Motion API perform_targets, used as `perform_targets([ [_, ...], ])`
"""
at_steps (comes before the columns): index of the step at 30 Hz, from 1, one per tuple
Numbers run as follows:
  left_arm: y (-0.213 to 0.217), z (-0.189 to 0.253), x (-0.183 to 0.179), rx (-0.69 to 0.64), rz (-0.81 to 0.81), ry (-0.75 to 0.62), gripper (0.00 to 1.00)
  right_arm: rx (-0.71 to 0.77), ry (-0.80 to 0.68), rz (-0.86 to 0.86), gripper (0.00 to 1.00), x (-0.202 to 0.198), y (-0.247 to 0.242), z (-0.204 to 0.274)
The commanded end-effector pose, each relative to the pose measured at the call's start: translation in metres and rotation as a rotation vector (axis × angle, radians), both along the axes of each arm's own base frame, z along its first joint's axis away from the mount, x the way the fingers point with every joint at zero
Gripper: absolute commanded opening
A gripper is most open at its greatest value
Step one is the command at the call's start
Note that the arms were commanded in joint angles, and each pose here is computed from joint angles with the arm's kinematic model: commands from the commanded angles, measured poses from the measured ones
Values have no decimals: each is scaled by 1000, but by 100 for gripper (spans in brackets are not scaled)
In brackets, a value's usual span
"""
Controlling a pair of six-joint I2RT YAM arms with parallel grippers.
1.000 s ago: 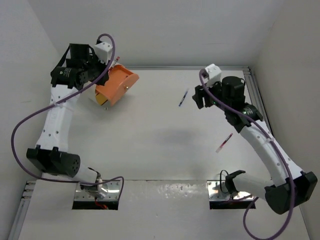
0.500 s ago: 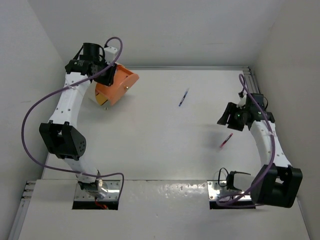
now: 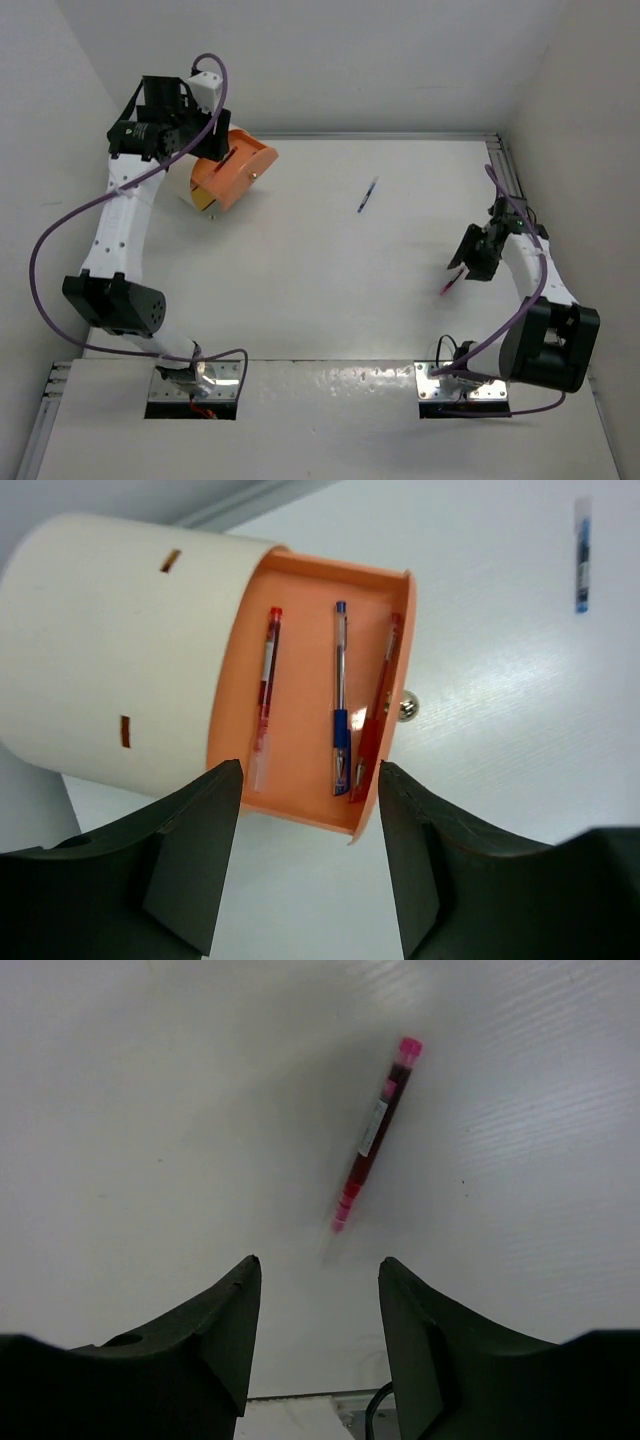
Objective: Sort the stationery into containers
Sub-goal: Pick up the pen from the center of the board.
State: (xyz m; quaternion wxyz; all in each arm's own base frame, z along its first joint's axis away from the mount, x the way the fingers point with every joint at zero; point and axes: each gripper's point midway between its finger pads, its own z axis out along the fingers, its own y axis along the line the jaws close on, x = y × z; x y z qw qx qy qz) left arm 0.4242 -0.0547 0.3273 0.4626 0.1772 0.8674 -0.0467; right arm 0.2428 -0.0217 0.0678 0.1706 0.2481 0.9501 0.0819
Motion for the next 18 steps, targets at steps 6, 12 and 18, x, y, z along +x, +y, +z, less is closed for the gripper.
perform_targets([
  [6,-5,51,-39,-22,-32,-168,64,-41,133,-32,43,-10,-5,-44],
  [12,0,43,-52,-14,-23,-168,65,-48,183,-7,31,-1,-3,-67],
  [18,5,43,-57,-6,-9,-164,65,-73,214,33,30,11,-2,-81],
])
